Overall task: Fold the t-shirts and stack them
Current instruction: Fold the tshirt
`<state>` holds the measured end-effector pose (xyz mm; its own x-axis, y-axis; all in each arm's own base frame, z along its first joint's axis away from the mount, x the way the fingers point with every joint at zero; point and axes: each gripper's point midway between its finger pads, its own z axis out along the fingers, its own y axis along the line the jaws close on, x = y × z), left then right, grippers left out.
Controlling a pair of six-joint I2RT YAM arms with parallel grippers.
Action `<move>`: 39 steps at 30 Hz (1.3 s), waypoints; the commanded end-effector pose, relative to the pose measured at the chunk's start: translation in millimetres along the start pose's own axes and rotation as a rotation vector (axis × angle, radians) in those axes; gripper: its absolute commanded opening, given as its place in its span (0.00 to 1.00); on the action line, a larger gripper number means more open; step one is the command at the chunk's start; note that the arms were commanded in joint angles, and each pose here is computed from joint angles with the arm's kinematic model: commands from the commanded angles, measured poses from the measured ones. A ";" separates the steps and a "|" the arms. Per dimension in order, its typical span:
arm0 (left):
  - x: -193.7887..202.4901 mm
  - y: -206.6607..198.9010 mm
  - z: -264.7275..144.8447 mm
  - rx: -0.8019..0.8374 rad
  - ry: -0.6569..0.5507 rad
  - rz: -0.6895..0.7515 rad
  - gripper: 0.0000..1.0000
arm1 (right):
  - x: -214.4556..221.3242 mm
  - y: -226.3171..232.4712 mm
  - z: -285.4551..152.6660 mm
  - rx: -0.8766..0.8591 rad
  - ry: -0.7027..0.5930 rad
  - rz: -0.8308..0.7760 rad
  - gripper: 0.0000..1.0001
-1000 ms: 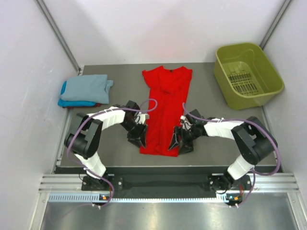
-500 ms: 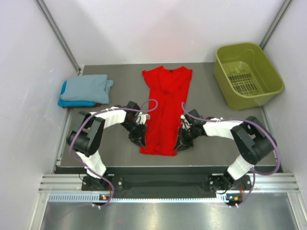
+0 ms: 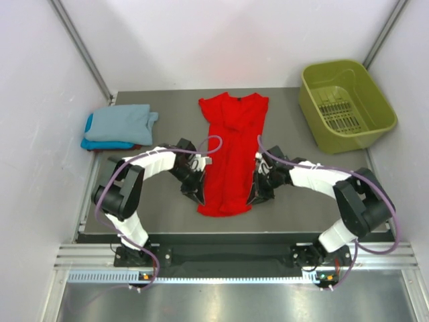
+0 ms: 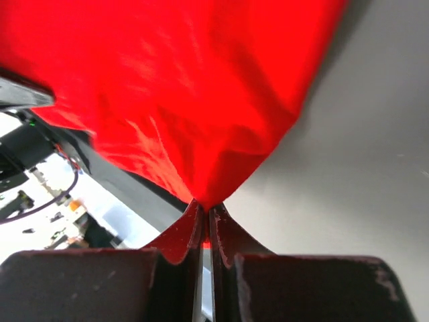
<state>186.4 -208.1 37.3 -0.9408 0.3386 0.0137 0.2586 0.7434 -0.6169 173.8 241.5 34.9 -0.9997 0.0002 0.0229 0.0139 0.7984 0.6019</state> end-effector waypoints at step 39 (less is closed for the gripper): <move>-248.7 11.3 -85.0 -0.044 -0.311 0.247 0.00 | -248.6 38.9 -96.2 0.014 -0.510 -0.239 0.00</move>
<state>430.6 -238.5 87.3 -0.8732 0.3310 -0.3576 0.4809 0.7035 -0.5232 399.0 215.9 117.2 -0.8976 0.1085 -0.4273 -0.1625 0.8195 0.5495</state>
